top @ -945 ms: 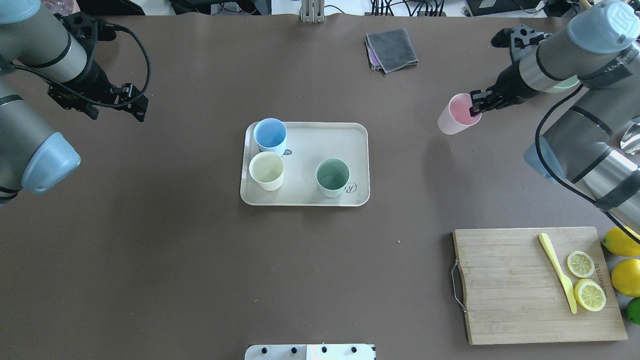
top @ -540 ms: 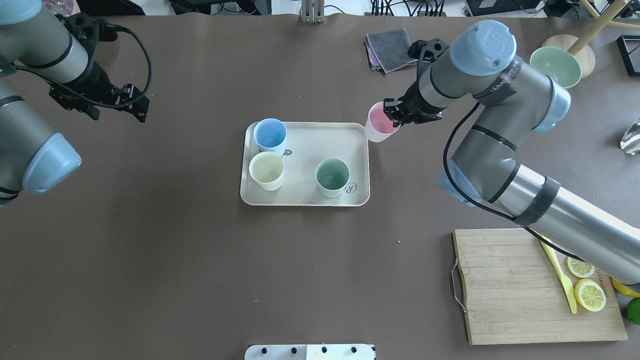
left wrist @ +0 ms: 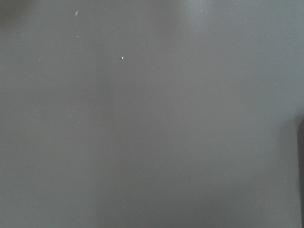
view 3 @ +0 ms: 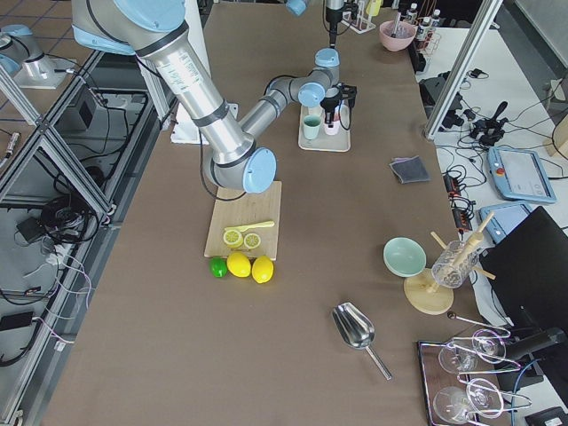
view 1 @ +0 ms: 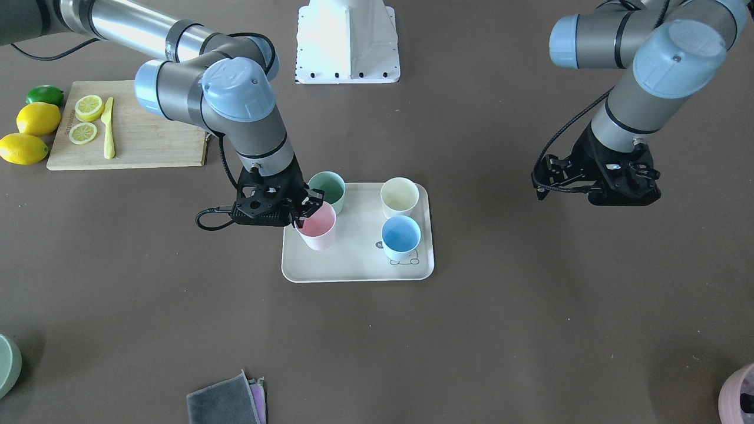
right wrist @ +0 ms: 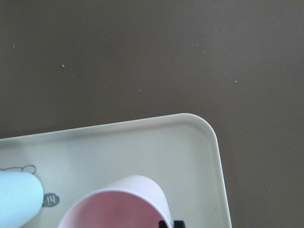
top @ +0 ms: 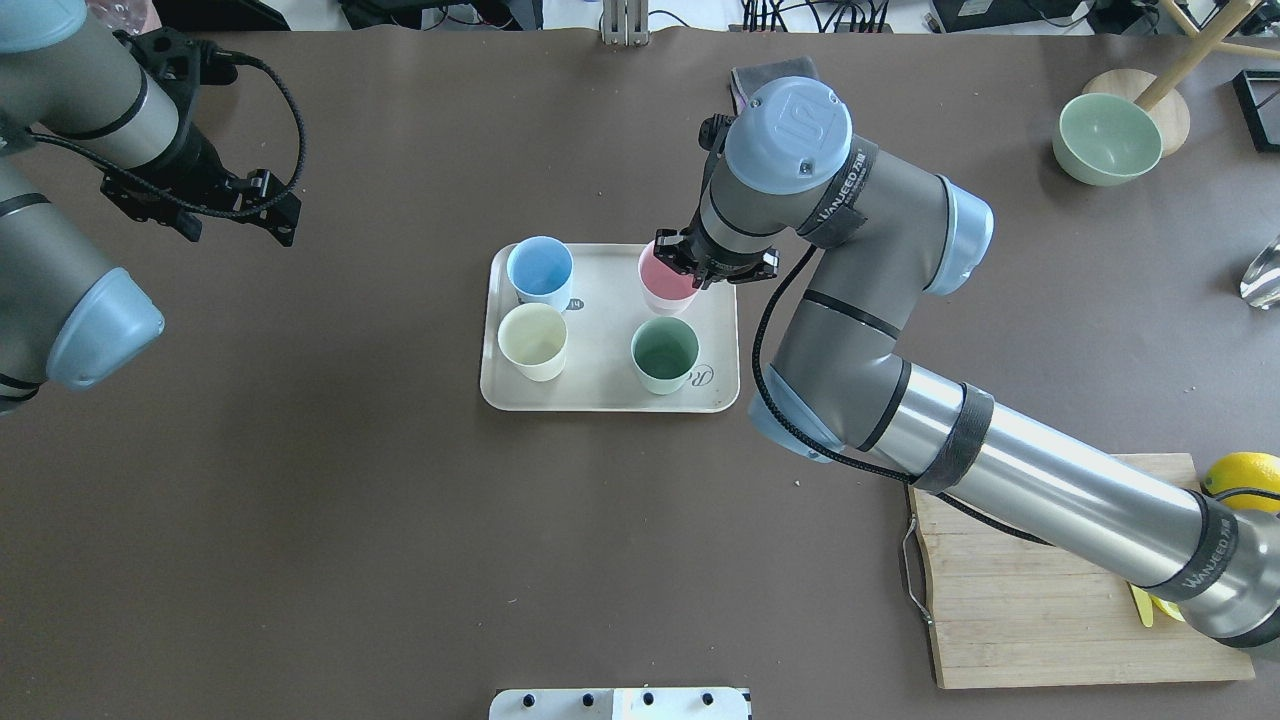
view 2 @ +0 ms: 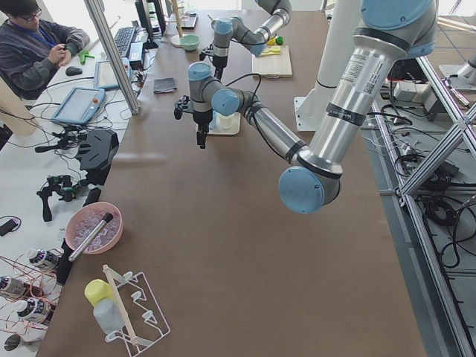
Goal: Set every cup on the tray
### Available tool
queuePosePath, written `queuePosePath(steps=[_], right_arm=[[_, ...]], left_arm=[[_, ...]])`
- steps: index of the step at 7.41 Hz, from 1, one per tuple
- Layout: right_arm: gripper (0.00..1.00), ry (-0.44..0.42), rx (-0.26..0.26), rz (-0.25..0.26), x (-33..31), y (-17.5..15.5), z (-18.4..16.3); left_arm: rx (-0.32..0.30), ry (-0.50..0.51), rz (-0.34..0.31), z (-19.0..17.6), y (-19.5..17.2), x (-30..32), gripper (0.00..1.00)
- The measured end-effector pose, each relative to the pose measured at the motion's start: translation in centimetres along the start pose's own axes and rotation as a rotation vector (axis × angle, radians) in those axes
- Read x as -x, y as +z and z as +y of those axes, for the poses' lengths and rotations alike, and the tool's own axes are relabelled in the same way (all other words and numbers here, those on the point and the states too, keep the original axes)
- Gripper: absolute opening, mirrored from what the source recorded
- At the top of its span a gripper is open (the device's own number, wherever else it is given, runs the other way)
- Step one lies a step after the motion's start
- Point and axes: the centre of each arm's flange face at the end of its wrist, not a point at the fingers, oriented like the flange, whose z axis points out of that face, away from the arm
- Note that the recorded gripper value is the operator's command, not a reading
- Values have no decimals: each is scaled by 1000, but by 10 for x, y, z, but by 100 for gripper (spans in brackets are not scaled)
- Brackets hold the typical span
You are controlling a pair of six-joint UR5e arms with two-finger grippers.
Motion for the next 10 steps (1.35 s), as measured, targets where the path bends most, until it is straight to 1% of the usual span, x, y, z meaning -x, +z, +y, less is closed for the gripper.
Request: queuePosePath(steps=[1,2,4,6,7,8,9,10], right_arm=[[74,-6,0,1,2,1,0],[100,-13,-1,0,3,2,0],[100,-45,-17,-9,4,-5,-2],[100,-77,-36,-26,-5,-29,-20],[100,-90,-32,-20,-21,-45,-34],[100,-122,-24,3,-47,-65,-48],[100,-176,-19,38,-88,-90,-61],[100,-237,-11,69,-141,-118,-76]], left_arm=[[0,0,0,0,0,0,98],[1,0,0,0,0,0,98],[3,-1,-1,0,2,0,98],[5,-1,-2,1,2,1,98],[4,0,0,1,1,1,98],[4,-1,-1,3,-1,6,98],[4,-2,-10,9,-4,24,98],[-4,15,-29,16,-12,59,98]])
